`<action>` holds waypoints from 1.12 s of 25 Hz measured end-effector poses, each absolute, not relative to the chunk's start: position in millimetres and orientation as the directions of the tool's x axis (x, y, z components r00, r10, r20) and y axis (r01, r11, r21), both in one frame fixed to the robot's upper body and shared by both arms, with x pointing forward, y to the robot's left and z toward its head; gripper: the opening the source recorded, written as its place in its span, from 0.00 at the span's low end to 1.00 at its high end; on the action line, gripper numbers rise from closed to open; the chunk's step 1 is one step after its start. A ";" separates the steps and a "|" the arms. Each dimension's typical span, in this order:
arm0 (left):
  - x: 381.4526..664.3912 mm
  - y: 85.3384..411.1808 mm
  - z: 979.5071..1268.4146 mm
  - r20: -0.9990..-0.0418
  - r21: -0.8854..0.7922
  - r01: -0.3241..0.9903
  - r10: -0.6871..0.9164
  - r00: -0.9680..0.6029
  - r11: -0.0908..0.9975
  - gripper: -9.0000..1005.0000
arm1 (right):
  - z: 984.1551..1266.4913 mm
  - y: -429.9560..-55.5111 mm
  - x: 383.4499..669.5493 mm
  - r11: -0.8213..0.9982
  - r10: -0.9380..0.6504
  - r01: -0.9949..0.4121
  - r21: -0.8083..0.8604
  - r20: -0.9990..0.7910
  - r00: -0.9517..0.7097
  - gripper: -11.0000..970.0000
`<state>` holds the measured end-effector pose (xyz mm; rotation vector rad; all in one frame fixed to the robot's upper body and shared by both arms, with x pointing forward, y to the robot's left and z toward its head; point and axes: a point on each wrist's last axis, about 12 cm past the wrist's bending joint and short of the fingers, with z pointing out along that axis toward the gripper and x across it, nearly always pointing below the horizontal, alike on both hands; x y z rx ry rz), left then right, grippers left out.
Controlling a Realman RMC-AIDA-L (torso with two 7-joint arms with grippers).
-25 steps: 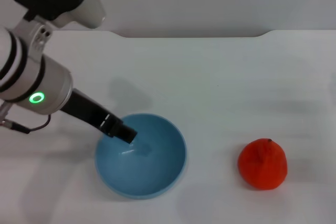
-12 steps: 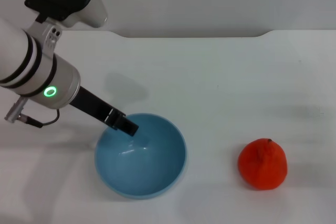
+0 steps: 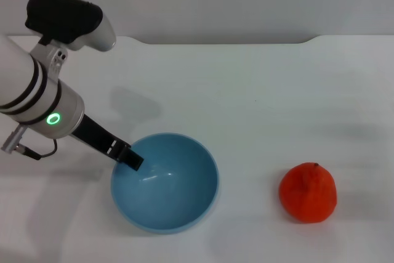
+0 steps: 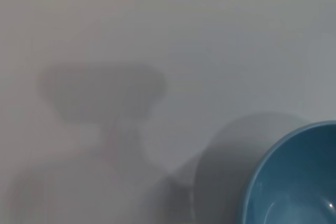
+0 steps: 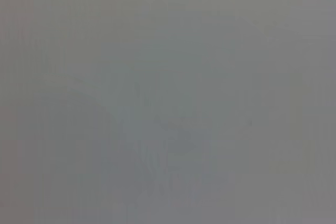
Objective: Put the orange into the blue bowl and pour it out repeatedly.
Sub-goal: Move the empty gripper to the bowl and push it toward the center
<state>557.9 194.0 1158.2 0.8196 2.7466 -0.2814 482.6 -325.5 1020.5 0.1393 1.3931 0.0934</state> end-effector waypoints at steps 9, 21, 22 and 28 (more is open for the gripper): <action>560.8 191.5 1137.0 -0.228 -0.146 0.541 0.504 -0.833 0.828 0.75 | 1020.2 -326.0 481.9 0.988 0.148 0.020 0.153 -0.973 0.175 0.61; 564.8 185.7 1132.0 -0.234 -0.157 0.545 0.505 -0.830 0.823 0.67 | 1020.1 -326.7 481.9 0.988 0.147 0.026 0.154 -0.973 0.175 0.62; 564.7 185.6 1131.9 -0.234 -0.157 0.546 0.506 -0.830 0.823 0.64 | 1020.2 -326.8 481.9 0.988 0.147 0.026 0.154 -0.973 0.176 0.62; 565.0 185.3 1132.3 -0.234 -0.156 0.549 0.510 -0.828 0.821 0.41 | 1020.3 -327.0 481.9 0.988 0.148 0.028 0.155 -0.973 0.177 0.62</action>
